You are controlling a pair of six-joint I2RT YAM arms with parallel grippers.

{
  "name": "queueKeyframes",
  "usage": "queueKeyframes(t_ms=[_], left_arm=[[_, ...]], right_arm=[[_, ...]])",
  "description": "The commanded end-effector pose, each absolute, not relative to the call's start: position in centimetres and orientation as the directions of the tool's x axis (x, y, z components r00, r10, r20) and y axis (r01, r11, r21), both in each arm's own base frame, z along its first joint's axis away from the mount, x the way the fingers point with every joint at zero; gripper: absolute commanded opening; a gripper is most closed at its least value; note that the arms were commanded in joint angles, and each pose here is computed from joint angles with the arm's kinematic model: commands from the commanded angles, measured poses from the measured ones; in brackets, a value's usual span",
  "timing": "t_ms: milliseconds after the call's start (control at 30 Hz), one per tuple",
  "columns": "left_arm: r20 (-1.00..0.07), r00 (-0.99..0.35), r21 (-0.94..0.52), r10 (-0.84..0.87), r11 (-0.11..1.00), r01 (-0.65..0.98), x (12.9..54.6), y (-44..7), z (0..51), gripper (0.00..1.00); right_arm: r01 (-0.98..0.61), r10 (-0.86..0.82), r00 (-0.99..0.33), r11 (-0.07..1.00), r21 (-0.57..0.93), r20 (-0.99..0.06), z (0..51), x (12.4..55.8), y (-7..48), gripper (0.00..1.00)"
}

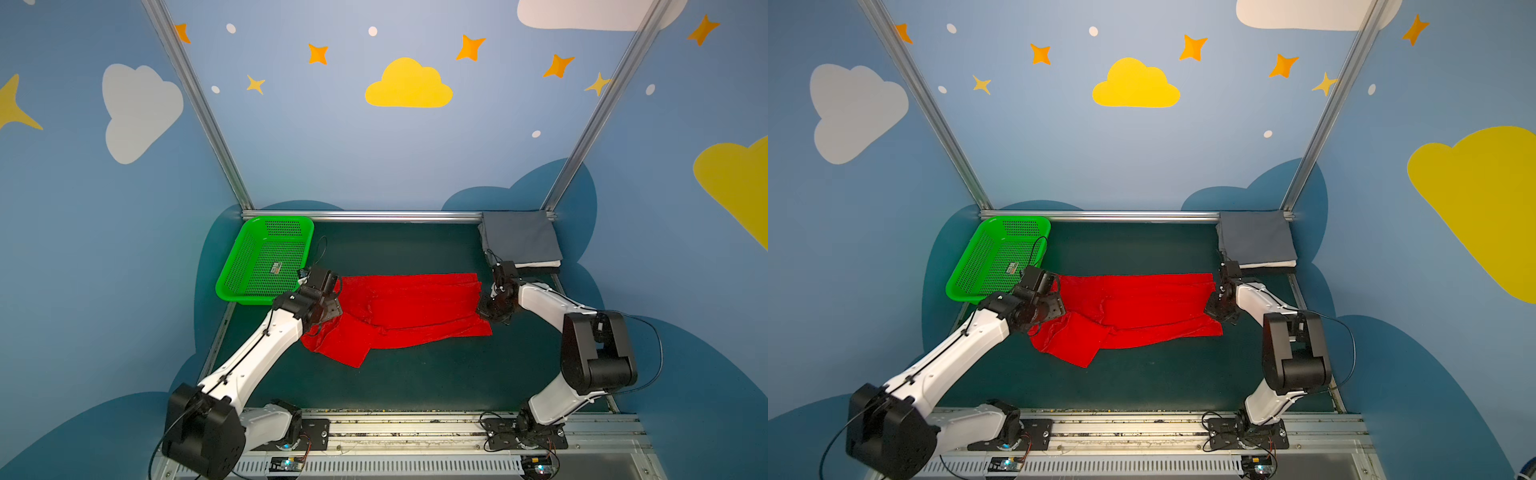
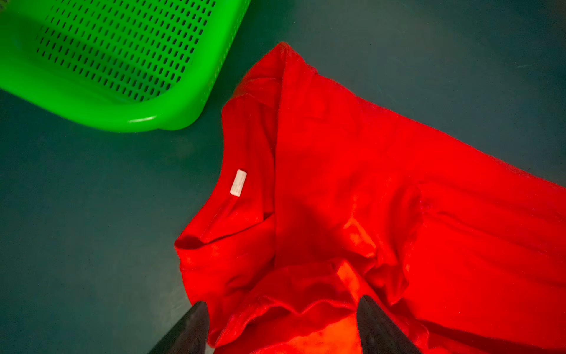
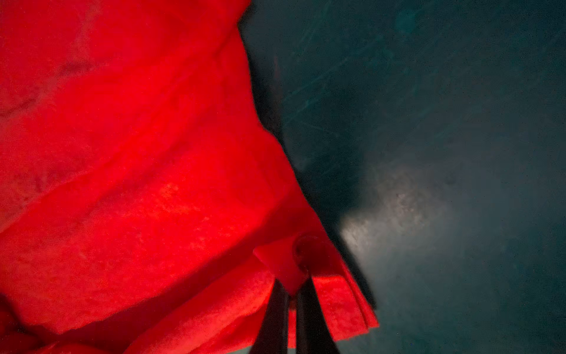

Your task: Fold and stack the t-shirts

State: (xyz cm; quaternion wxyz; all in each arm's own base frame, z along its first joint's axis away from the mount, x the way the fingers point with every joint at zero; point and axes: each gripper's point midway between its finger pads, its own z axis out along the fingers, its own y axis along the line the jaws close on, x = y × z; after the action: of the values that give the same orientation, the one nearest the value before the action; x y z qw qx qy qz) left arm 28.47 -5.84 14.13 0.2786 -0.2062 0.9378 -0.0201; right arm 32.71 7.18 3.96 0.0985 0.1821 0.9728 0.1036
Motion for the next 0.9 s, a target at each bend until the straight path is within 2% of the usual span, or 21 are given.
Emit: queueKeyframes(t_ms=[0, 133, 300, 867], left_arm=[[-0.468, -0.782, -0.192, -0.412, 0.911, -0.366, 26.0, -6.1, 13.0, 0.75], [-0.425, -0.796, -0.227, -0.431, 0.902, -0.367, 23.4, -6.7, 10.8, 0.73], [-0.381, -0.822, -0.249, -0.423, 0.903, -0.350, 21.2, -8.3, 8.4, 0.70], [-0.312, -0.909, -0.198, -0.276, 0.955, -0.222, 19.3, -12.6, 3.7, 0.72]], right_arm=[[0.320, 0.359, -0.919, 0.921, 0.221, -0.165, 4.5, 33.3, 6.7, 0.07], [0.335, 0.378, -0.911, 0.912, 0.239, -0.167, 4.7, 33.8, 6.5, 0.03], [0.345, 0.387, -0.911, 0.904, 0.252, -0.141, 4.4, 33.9, 6.8, 0.03], [0.347, 0.392, -0.909, 0.900, 0.265, -0.141, 4.7, 33.6, 6.9, 0.05]])
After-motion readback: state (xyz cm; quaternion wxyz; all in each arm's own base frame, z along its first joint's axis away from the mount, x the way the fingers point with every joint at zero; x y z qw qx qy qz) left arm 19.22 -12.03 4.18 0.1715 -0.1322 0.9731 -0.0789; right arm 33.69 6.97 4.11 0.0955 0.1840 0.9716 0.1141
